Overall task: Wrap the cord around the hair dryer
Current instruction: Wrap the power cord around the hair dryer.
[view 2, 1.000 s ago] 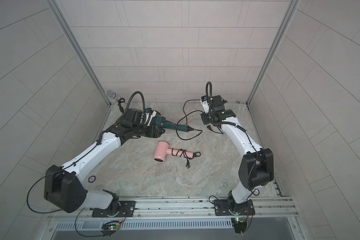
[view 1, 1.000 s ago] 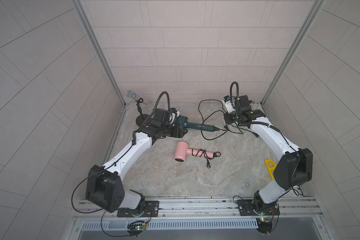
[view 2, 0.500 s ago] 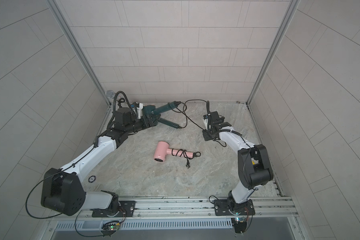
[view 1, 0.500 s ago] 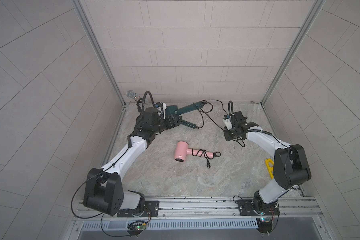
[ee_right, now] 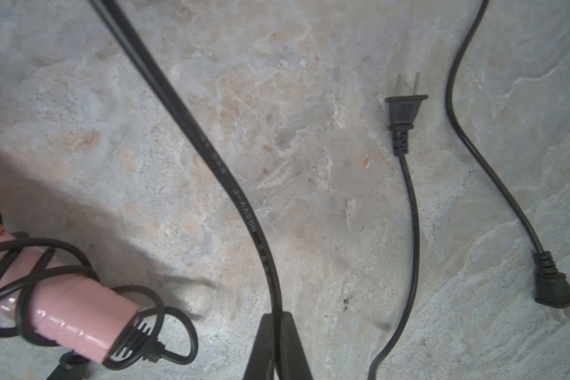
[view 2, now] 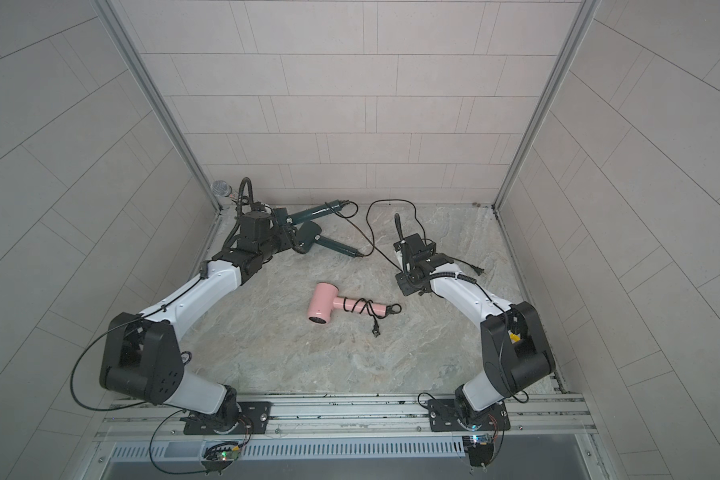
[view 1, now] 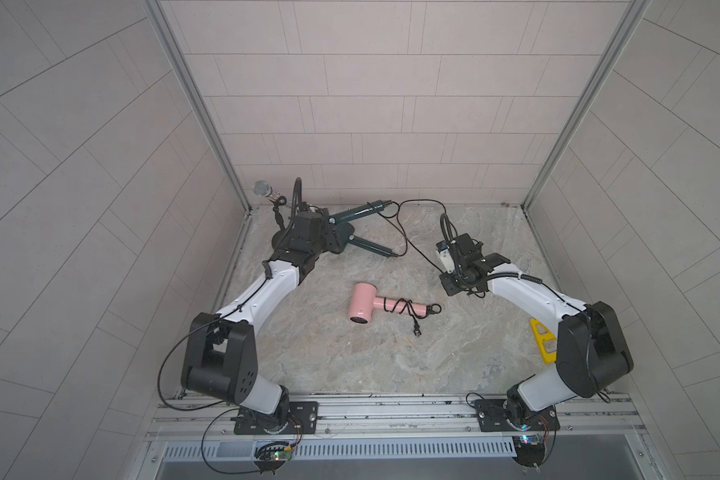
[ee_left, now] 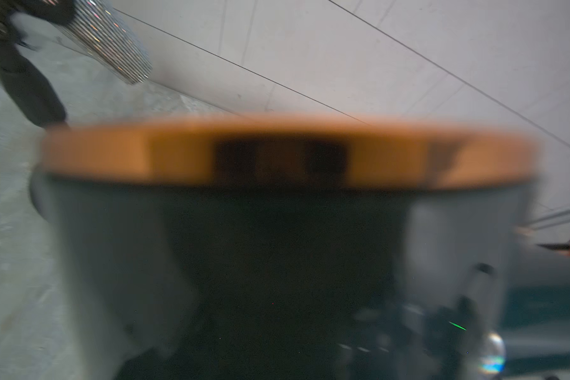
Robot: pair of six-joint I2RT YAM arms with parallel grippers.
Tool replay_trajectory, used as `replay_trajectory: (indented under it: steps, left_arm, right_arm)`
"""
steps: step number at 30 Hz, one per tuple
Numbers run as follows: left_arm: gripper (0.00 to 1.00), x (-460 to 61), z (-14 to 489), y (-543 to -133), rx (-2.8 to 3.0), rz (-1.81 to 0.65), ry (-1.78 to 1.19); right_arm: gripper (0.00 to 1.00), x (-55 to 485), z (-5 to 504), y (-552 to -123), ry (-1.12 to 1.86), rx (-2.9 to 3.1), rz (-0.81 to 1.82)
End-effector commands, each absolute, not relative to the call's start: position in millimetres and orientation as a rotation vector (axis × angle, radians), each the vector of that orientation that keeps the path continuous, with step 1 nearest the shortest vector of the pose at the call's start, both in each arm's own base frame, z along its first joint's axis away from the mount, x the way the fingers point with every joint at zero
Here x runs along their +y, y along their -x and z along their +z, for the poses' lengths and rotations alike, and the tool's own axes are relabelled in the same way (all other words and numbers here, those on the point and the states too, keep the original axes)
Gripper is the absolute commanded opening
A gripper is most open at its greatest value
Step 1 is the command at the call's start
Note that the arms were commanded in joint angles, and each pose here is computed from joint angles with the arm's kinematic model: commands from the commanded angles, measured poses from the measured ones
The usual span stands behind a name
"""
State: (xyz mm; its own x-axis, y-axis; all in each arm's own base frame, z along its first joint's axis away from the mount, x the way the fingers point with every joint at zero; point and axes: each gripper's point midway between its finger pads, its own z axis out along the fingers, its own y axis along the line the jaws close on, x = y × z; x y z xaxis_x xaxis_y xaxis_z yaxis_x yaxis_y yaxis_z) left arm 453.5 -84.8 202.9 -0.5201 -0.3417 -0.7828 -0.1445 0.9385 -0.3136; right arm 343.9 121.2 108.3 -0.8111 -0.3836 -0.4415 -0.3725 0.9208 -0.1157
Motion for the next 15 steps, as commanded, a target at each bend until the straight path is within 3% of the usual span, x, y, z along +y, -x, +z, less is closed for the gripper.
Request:
replay_trajectory:
  steps: [1, 8, 15]
  left_arm:
    - [0.0, -51.8, 237.9, -469.9, 1.981, -0.032, 0.39]
    - [0.0, -48.0, 223.0, -479.9, 1.995, 0.163, 0.328]
    - [0.0, -59.3, 211.0, -483.5, 2.015, 0.079, 0.349]
  right_arm:
    - [0.0, 134.7, 130.6, -329.2, 0.625, 2.582, -0.05]
    - [0.0, 180.0, 170.1, -302.4, 0.819, 2.477, 0.031]
    - [0.0, 197.1, 188.9, -293.5, 0.882, 2.425, 0.085]
